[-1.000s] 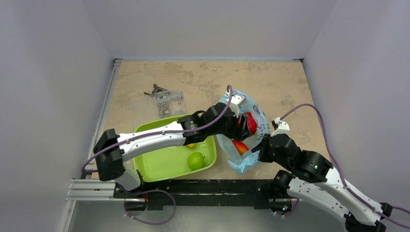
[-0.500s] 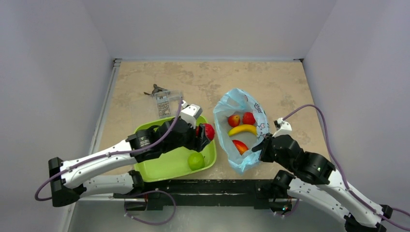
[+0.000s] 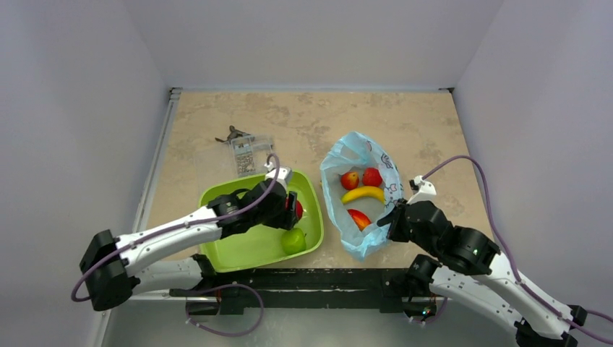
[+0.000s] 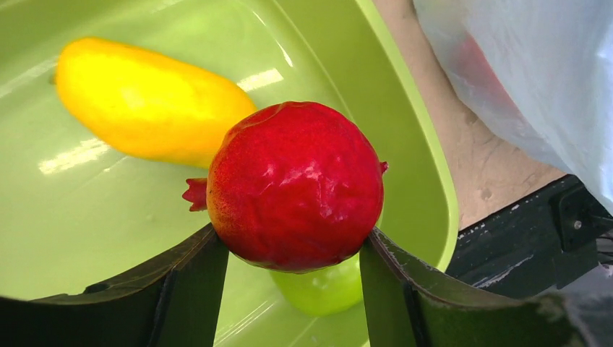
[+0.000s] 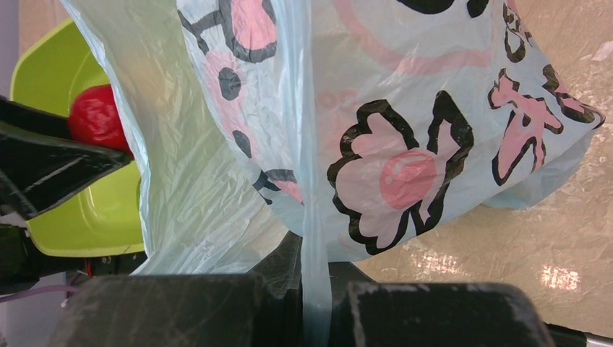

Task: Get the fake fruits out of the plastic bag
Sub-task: Place the fake fruit in the bin, then take out the fake fruit from the plastic bag.

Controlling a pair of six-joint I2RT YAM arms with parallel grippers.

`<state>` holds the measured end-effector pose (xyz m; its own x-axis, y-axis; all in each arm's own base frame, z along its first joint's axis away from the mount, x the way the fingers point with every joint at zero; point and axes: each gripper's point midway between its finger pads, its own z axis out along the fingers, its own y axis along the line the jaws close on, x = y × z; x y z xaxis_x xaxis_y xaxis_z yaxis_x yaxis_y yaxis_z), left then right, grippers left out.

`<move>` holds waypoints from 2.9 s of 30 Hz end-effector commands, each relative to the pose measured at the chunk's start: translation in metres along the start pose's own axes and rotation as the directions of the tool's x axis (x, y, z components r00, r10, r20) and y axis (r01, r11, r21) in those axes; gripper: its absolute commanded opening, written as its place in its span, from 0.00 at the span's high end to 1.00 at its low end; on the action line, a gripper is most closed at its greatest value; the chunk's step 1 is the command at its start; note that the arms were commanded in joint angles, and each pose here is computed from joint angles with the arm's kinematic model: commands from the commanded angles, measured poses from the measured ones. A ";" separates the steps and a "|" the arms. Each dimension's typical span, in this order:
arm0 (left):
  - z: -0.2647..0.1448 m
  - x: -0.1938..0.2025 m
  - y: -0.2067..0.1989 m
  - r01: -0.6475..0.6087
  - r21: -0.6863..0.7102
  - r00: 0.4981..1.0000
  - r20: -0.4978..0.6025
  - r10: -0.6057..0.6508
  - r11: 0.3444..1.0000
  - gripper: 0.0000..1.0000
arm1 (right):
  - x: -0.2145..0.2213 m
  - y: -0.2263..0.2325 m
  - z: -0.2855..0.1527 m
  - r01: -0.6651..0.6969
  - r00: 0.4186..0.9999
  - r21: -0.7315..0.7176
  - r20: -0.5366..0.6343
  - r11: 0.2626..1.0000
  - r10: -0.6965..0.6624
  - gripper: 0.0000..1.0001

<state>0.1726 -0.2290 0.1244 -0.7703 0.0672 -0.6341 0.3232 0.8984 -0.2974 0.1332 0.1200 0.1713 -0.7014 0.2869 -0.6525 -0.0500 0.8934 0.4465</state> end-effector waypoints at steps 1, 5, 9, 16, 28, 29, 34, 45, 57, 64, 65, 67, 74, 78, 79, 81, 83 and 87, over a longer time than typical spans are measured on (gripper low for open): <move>0.022 -0.009 -0.031 0.056 0.061 0.997 -0.049 -0.053 0.997 0.84 | -0.010 0.005 0.000 0.009 0.999 -0.015 0.041 1.000 -0.008 1.00; 0.033 -0.005 -0.034 0.058 0.041 0.995 -0.087 -0.055 0.997 0.52 | -0.010 0.005 0.000 0.012 0.999 -0.014 0.042 1.000 -0.011 1.00; 0.027 -0.010 -0.033 0.067 0.046 0.996 -0.061 -0.064 0.997 0.20 | -0.010 0.005 0.001 0.015 0.999 -0.015 0.039 1.000 -0.015 1.00; 0.007 -0.021 -0.036 0.063 0.081 0.998 -0.022 -0.061 0.995 0.00 | -0.008 0.006 0.003 0.026 0.999 -0.007 0.025 1.000 -0.026 1.00; -0.047 -0.078 -0.139 -0.028 0.541 0.990 0.131 -0.051 0.841 0.19 | -0.008 0.006 0.002 0.026 0.999 -0.011 0.029 1.000 -0.025 1.00; -0.052 -0.083 -0.148 -0.064 0.560 0.987 0.156 -0.030 0.826 0.20 | -0.008 0.006 0.002 0.027 0.999 -0.010 0.027 1.000 -0.027 1.00; -0.059 -0.094 -0.190 -0.146 0.605 0.982 0.181 0.043 0.783 0.23 | -0.008 0.006 0.002 0.028 0.999 -0.015 0.026 0.999 -0.028 1.00; 0.018 -0.098 -0.212 -0.070 0.405 0.996 0.075 0.043 0.912 0.65 | -0.008 0.007 0.001 0.028 0.999 -0.022 0.029 0.999 -0.028 1.00; 0.104 -0.108 -0.198 -0.120 0.120 0.967 0.239 0.089 0.985 0.66 | -0.010 0.009 -0.002 0.025 0.999 -0.043 0.040 0.999 -0.023 1.00; 0.136 -0.121 -0.183 -0.074 0.000 0.938 0.341 0.069 0.997 0.53 | -0.011 0.012 -0.004 0.032 0.998 -0.070 0.047 0.997 -0.029 1.00; 0.140 -0.122 -0.180 -0.066 -0.021 0.931 0.357 0.069 0.998 0.52 | -0.011 0.013 -0.004 0.034 0.998 -0.076 0.047 0.997 -0.031 1.00; 0.146 -0.127 -0.176 -0.058 -0.052 0.920 0.386 0.073 0.997 0.50 | -0.010 0.015 -0.005 0.042 0.998 -0.087 0.043 0.995 -0.038 1.00; 0.172 -0.136 -0.163 -0.102 -0.180 0.881 0.440 0.173 0.978 0.43 | -0.006 0.021 -0.006 0.064 0.998 -0.124 0.023 0.990 -0.062 1.00; 0.185 -0.139 -0.153 -0.097 -0.198 0.882 0.437 0.176 0.975 0.44 | -0.002 0.024 -0.006 0.068 0.998 -0.141 0.003 0.988 -0.069 1.00; 0.187 -0.140 -0.150 -0.091 -0.209 0.881 0.439 0.176 0.974 0.44 | -0.001 0.024 -0.005 0.072 0.997 -0.142 -0.001 0.987 -0.073 1.00; 0.193 -0.139 -0.146 -0.098 -0.222 0.879 0.438 0.189 0.970 0.44 | 0.000 0.025 -0.005 0.078 0.997 -0.145 -0.007 0.986 -0.080 1.00; 0.200 -0.140 -0.147 -0.112 -0.218 0.875 0.441 0.201 0.969 0.44 | 0.000 0.025 -0.005 0.082 0.996 -0.144 -0.010 0.986 -0.085 1.00; 0.209 -0.140 -0.142 -0.124 -0.251 0.873 0.433 0.226 0.960 0.49 | -0.003 0.024 -0.006 0.077 0.997 -0.143 0.005 0.987 -0.078 1.00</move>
<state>0.3330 -0.4474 0.0854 -0.4252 0.1101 -0.8984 0.2864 0.9579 -0.0182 0.1271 0.1329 0.1796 -0.7078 0.2166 -0.6724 -0.1740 0.8690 0.4631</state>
